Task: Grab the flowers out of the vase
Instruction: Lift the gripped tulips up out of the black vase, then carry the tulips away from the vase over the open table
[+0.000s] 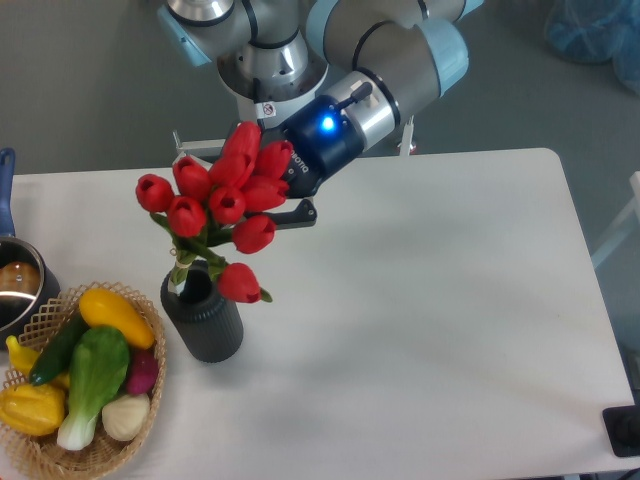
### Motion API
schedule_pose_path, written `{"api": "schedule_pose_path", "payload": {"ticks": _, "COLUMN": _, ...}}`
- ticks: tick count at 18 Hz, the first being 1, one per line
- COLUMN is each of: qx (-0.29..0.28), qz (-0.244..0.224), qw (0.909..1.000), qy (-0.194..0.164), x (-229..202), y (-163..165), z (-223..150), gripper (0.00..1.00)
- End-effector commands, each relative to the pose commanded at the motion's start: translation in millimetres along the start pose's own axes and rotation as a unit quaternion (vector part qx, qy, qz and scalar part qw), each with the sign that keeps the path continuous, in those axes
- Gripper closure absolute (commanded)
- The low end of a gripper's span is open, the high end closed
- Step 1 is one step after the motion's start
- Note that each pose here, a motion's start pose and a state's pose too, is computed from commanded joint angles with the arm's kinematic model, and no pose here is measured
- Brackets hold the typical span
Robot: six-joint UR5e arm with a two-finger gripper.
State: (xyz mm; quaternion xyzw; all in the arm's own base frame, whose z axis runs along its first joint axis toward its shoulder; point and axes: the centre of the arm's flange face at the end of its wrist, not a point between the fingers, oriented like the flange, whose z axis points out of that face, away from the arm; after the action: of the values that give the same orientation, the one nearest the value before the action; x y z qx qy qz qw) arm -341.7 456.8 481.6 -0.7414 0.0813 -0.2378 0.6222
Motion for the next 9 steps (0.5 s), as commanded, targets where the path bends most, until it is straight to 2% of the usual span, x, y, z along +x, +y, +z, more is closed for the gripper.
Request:
{"api": "schedule_pose_path", "payload": {"ticks": 2, "qx": 0.002, "qz": 0.016, "qw": 0.9998, "qy": -0.010, "x": -4, "y": -8, "z": -10, "gripper": 0.90}}
{"api": "schedule_pose_path", "payload": {"ticks": 5, "qx": -0.002, "qz": 0.074, "qw": 0.9969, "qy": -0.028, "x": -11, "y": -30, "z": -24, "gripper": 0.90}}
{"api": "schedule_pose_path", "payload": {"ticks": 9, "qx": -0.054, "qz": 0.144, "qw": 0.9861, "qy": -0.063, "x": -22, "y": -28, "z": -32, "gripper": 0.90}}
